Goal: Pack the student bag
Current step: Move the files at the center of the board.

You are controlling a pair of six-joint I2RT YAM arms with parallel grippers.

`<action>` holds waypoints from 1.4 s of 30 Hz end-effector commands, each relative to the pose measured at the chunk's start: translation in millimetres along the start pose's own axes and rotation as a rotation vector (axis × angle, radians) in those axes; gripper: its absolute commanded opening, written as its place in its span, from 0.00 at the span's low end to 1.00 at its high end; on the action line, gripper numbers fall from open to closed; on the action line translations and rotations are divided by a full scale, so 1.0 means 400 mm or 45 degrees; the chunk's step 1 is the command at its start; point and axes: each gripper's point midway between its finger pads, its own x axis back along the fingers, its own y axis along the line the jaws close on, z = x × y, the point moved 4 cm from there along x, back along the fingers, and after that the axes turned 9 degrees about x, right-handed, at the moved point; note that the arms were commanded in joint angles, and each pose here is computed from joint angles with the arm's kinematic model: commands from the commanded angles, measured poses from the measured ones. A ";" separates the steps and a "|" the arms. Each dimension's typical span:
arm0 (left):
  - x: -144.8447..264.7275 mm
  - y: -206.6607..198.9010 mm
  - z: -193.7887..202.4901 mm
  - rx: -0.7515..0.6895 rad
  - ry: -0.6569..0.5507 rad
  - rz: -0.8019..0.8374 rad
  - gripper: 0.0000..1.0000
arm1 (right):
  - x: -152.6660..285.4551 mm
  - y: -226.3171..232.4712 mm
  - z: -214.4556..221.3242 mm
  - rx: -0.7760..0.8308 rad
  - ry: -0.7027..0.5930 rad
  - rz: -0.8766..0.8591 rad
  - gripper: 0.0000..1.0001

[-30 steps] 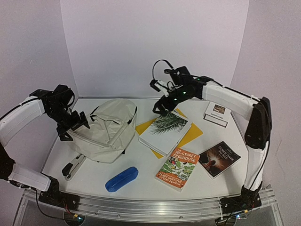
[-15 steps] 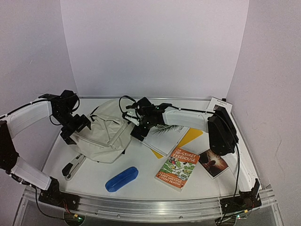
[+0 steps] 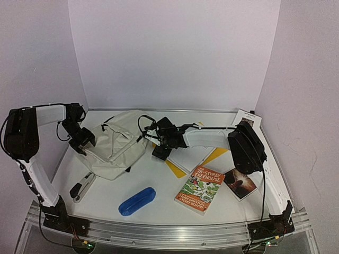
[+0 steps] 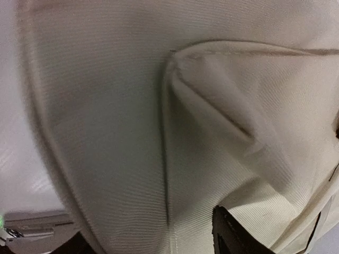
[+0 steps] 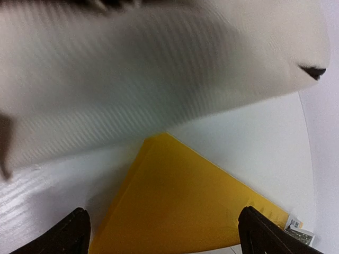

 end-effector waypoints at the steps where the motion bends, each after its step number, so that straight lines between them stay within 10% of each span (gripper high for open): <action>1: 0.020 -0.070 -0.124 -0.122 -0.100 0.045 0.59 | 0.013 -0.005 0.106 0.028 0.143 -0.035 0.96; 10: 0.132 -0.227 -0.249 -0.295 -0.234 0.206 0.72 | 0.146 -0.079 0.074 -0.116 -0.031 -0.138 0.96; 17: 0.302 -0.247 -0.112 -0.477 -0.230 0.461 0.98 | 0.285 -0.189 -0.086 -0.278 -0.356 -0.207 0.98; 23: 0.294 -0.134 0.035 -0.361 -0.193 0.396 1.00 | 0.342 -0.232 -0.199 -0.368 -0.575 -0.305 0.98; 42: 0.071 -0.028 0.059 -0.104 -0.051 0.193 0.94 | 0.058 -0.411 -0.144 -1.058 -0.713 -0.250 0.98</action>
